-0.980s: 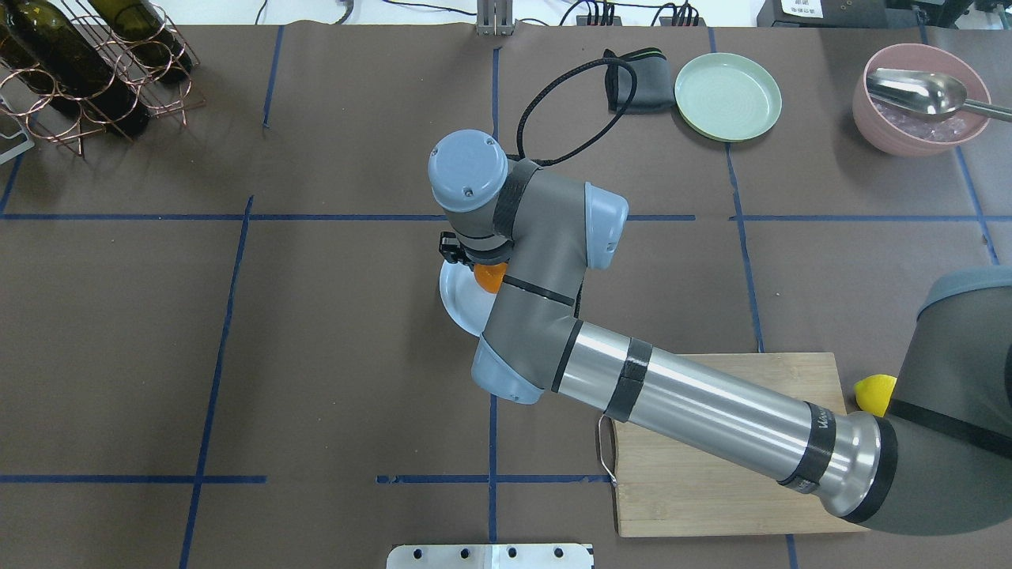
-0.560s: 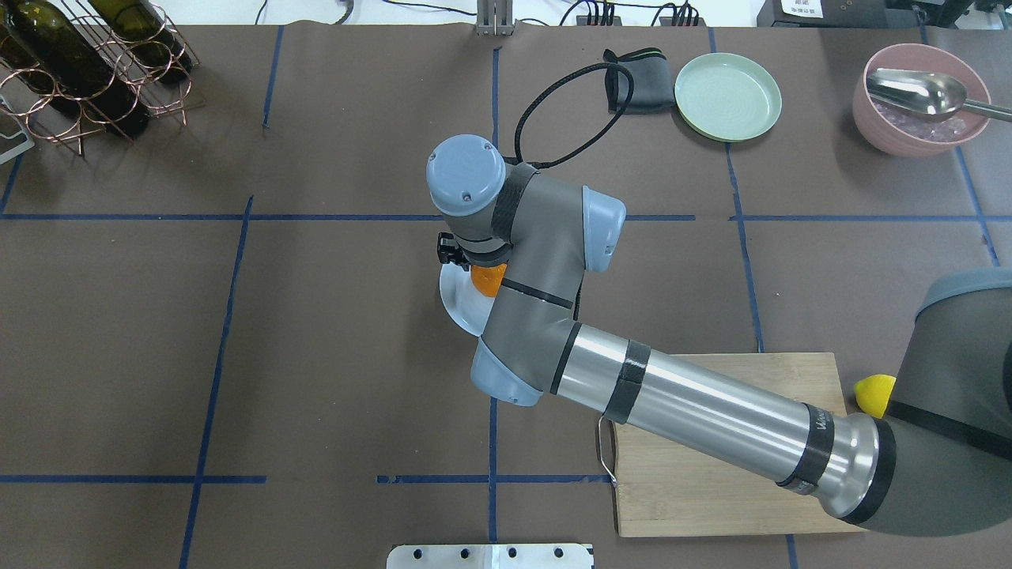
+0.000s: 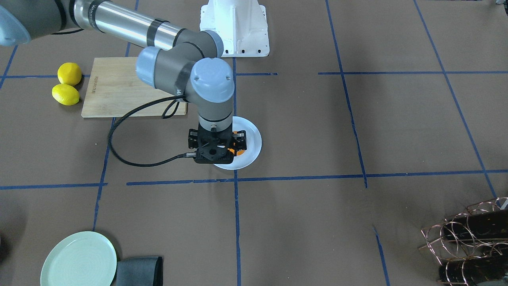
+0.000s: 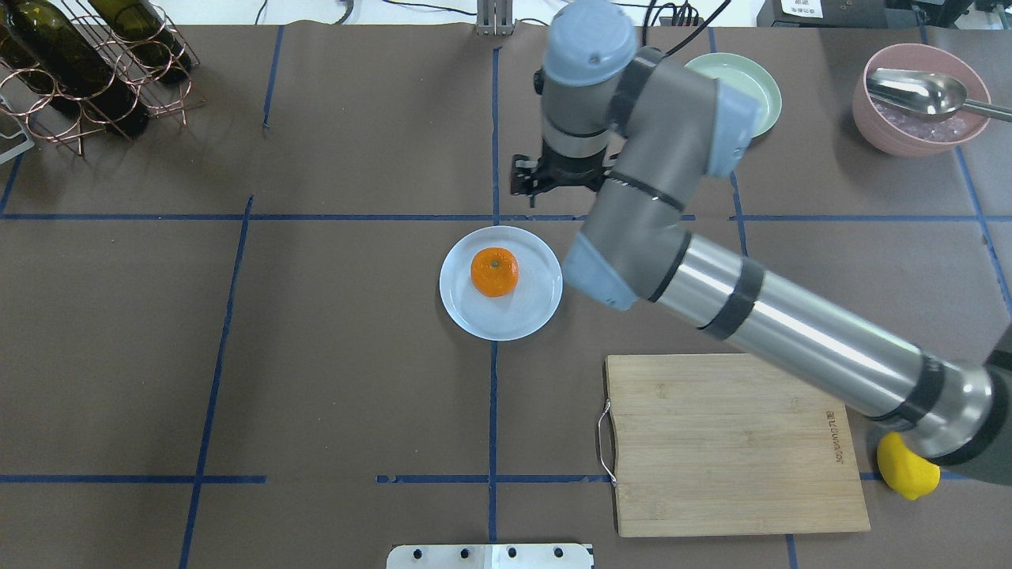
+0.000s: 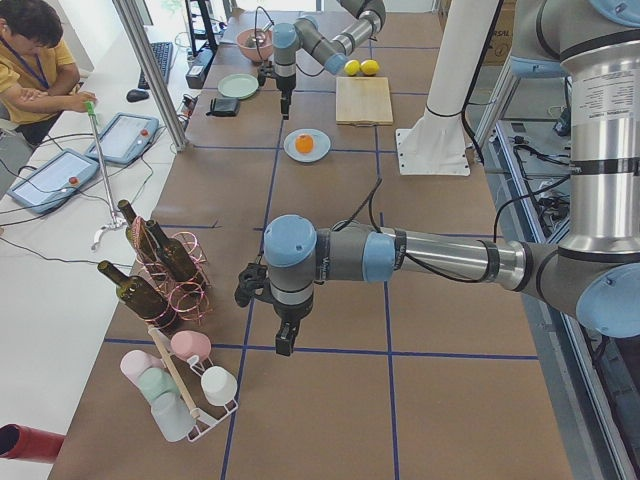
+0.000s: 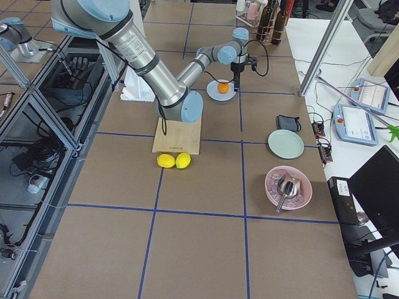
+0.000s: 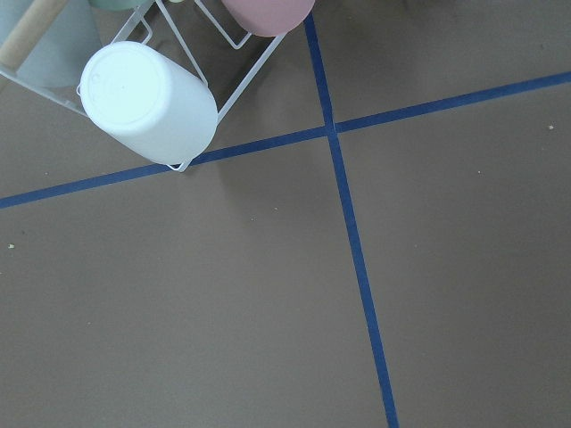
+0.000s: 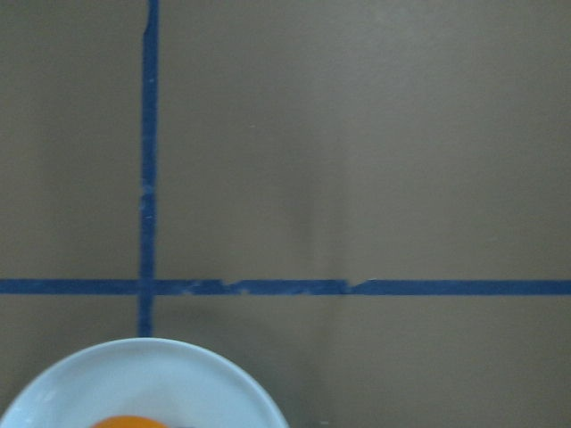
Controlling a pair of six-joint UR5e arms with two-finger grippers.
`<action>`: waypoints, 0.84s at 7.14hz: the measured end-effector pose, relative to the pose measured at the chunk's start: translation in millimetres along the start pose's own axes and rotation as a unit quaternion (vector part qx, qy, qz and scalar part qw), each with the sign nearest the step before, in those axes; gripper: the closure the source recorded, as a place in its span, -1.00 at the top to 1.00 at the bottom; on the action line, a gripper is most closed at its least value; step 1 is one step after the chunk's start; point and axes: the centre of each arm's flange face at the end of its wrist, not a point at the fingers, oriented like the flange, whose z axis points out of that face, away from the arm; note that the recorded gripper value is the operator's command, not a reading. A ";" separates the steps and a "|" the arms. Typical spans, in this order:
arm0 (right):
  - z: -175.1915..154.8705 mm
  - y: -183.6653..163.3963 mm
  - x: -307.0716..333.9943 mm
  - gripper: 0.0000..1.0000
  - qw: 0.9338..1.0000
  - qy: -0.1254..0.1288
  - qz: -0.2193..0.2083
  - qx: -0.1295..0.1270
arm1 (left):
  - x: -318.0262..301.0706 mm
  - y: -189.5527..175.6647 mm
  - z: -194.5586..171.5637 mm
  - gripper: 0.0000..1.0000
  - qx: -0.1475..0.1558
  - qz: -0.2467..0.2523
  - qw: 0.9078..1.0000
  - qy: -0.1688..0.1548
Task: Pick orange to plate
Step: 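Open the right gripper and lift it away from the plate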
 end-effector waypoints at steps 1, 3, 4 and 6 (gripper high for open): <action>-25.0 -6.7 67.9 1.00 0.999 0.012 -0.043 -0.006 | -0.1 0.0 1.1 1.00 0.000 0.000 1.000 0.004; -70.3 -22.1 225.1 1.00 0.991 0.023 -0.132 -0.028 | 4.0 -0.9 4.2 1.00 0.009 0.000 0.999 0.039; -83.2 -25.0 312.4 1.00 0.984 0.022 -0.170 -0.037 | 5.8 -1.5 4.2 1.00 0.013 0.001 0.999 0.049; -100.9 -9.8 460.3 1.00 0.983 0.017 -0.177 -0.044 | 6.7 -2.8 3.7 1.00 0.020 0.008 0.998 0.051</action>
